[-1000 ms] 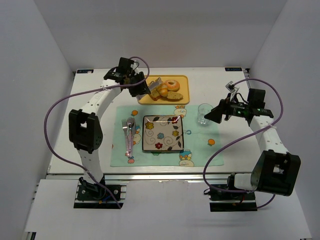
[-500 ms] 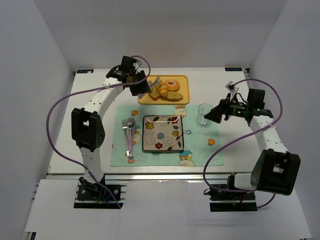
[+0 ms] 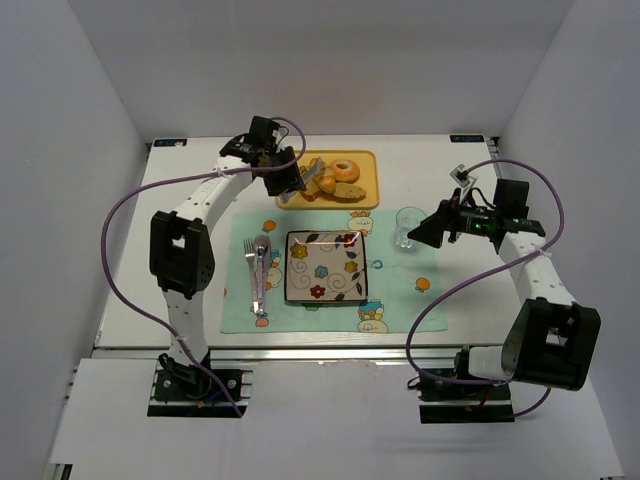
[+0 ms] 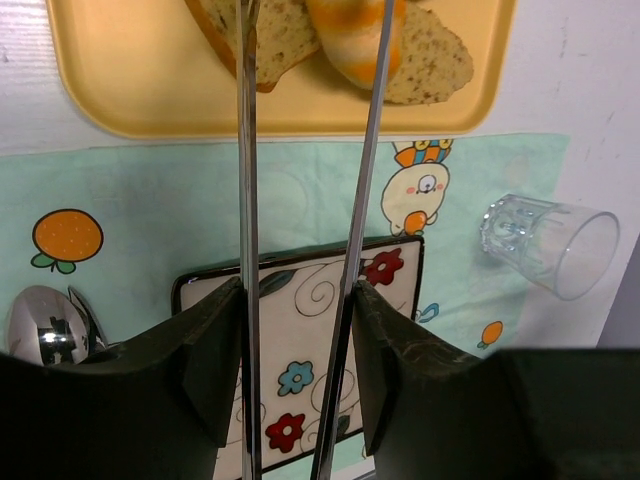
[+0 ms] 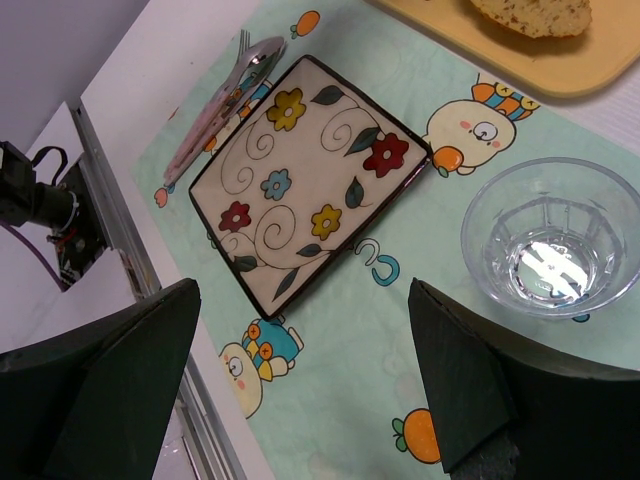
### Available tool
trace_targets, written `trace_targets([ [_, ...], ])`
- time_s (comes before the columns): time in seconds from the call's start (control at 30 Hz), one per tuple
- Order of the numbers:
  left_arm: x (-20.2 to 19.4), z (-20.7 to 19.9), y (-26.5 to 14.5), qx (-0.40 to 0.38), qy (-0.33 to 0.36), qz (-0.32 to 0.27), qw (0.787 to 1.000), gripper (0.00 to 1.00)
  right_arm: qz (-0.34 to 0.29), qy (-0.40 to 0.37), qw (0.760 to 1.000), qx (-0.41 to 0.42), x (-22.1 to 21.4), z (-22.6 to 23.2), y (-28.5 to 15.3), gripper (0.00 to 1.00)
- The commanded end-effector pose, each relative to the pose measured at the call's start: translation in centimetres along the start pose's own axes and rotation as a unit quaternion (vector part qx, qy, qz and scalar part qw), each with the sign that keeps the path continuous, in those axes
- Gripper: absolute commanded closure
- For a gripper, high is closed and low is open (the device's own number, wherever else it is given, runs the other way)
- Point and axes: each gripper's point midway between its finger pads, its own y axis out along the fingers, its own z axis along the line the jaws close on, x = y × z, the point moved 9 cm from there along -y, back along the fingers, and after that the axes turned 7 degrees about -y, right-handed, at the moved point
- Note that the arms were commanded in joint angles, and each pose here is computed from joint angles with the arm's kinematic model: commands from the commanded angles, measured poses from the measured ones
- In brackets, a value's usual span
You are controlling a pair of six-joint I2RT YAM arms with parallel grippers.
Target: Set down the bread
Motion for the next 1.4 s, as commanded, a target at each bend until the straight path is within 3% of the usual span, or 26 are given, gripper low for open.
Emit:
trace_targets([
  [0.0, 0.4, -0.8, -0.4, -0.01, 0.002, -0.007, 1.0, 0.45, -0.009, -0.006, 1.0, 0.011, 0.2, 0.1, -0.1, 0.11],
  [0.87, -0.2, -1.2, 0.1, -0.032, -0.006, 0.005, 0.999, 0.5, -0.009, -0.004, 1.0, 0.018, 0.0, 0.4, -0.2, 0.11],
  [1.37, -0.6, -1.1, 0.1, -0.036, -0.01, 0.015, 0.999, 0.8, -0.01, 0.0, 1.0, 0.022, -0.1, 0.5, -0.2, 0.11],
])
